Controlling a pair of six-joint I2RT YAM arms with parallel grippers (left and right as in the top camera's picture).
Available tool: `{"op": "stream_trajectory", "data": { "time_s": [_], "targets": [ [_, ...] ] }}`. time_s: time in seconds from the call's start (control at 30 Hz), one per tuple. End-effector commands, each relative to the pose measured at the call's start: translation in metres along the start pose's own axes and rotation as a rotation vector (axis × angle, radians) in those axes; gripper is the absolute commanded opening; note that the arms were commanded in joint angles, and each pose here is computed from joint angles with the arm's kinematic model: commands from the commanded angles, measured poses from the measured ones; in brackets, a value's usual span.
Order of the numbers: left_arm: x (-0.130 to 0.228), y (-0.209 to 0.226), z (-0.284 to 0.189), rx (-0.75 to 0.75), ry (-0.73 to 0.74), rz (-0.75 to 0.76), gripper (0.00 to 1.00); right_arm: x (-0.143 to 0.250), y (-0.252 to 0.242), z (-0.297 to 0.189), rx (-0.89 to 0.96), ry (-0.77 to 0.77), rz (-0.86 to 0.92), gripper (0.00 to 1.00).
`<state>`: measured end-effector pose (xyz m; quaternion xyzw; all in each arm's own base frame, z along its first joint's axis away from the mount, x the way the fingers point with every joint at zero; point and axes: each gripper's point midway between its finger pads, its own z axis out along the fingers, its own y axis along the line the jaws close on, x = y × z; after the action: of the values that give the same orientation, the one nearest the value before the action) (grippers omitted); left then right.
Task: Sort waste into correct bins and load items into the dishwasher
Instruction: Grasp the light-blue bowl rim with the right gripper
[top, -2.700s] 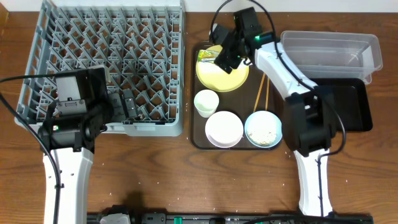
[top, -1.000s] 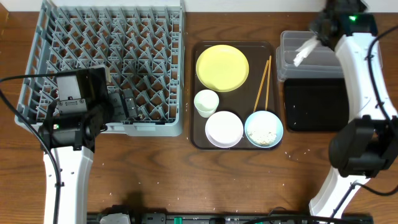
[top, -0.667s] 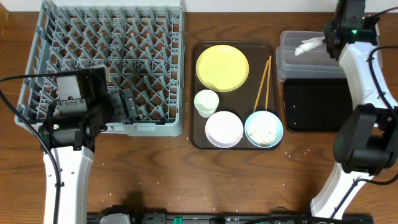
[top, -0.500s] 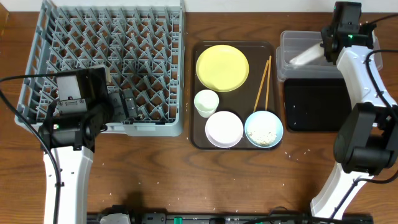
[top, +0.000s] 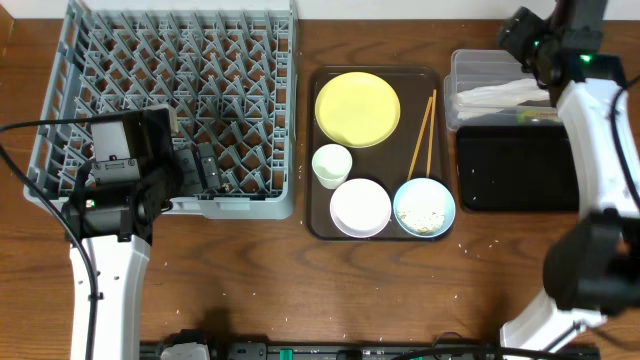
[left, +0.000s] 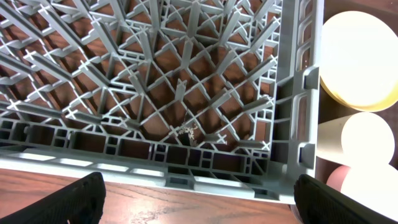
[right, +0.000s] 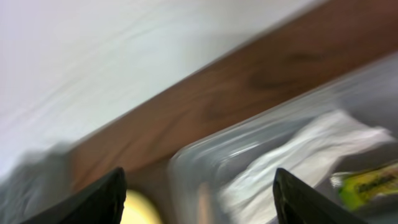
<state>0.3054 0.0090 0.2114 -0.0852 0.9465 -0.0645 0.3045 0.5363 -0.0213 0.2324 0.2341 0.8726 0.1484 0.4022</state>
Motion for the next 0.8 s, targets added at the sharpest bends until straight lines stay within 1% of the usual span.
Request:
{"op": "stream_trajectory", "data": {
  "time_s": [0.0,0.13,0.27,0.43,0.5,0.6,0.7,0.77],
  "targets": [
    [-0.004,-0.003,-0.002,0.012,-0.009,0.006,0.98,0.035,0.075,-0.051,-0.298,0.127,-0.246,0.75],
    [-0.004,-0.003,-0.002,0.012,-0.009,0.006,0.98,0.093,0.088,-0.067,-0.289,0.319,-0.261,0.76],
    [-0.003,-0.003,-0.002,0.012,-0.006,0.005,0.98,0.154,0.085,-0.074,-0.200,0.509,-0.311,0.77],
    [-0.003,-0.003,-0.002,0.012,-0.005,0.005,0.98,0.208,0.067,-0.076,-0.073,0.644,-0.382,0.73],
    [-0.003,-0.003,-0.002,0.011,-0.005,0.005,0.98,0.227,0.060,-0.076,-0.052,0.693,-0.379,0.66],
    [-0.003,-0.003,-0.002,0.012,-0.005,0.005,0.98,0.255,0.044,-0.070,-0.009,0.753,-0.346,0.49],
    [-0.003,-0.003,-0.002,0.012,-0.005,0.005,0.98,0.276,0.030,-0.062,0.022,0.781,-0.308,0.36],
    [-0.003,-0.003,-0.002,0.011,-0.005,0.005,0.98,0.287,0.023,-0.056,0.044,0.782,-0.297,0.34]
  ]
}}
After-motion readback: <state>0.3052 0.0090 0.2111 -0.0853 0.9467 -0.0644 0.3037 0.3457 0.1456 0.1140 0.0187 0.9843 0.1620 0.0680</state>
